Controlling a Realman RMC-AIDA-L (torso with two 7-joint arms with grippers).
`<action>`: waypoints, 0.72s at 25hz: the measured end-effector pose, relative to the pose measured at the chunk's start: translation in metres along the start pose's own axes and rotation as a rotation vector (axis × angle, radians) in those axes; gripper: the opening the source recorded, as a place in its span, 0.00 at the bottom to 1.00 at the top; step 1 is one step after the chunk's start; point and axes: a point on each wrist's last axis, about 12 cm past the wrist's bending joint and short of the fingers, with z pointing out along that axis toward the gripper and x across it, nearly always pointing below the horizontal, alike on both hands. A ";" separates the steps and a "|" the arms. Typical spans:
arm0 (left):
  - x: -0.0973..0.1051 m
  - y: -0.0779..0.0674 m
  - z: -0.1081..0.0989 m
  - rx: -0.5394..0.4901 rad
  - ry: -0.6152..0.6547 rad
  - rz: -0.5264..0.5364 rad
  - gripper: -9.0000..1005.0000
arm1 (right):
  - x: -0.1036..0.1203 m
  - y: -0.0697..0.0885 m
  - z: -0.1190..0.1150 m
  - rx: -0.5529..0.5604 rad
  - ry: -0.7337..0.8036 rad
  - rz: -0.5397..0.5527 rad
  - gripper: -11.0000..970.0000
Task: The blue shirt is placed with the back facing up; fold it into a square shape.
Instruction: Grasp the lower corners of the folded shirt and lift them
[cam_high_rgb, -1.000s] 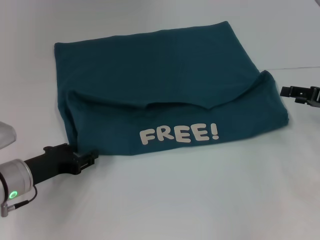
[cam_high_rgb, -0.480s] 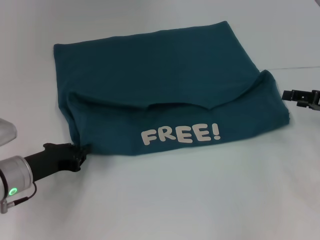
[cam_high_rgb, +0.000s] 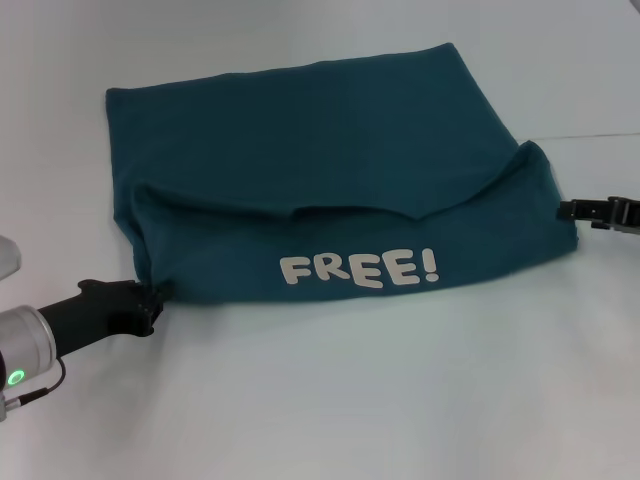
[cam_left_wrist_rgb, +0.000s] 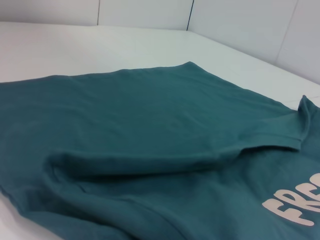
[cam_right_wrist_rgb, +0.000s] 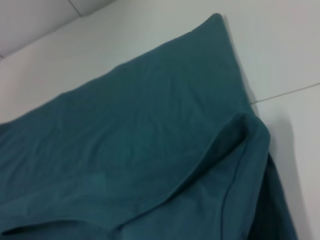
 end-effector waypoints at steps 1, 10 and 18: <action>-0.001 0.001 0.000 -0.002 -0.001 -0.001 0.04 | 0.000 0.001 0.003 0.010 0.002 -0.009 0.67; -0.003 0.004 -0.002 -0.009 -0.003 -0.014 0.04 | 0.005 0.020 0.032 0.062 0.031 -0.080 0.66; -0.006 0.005 -0.002 -0.017 -0.004 -0.015 0.04 | 0.007 0.018 0.033 0.081 0.024 -0.071 0.65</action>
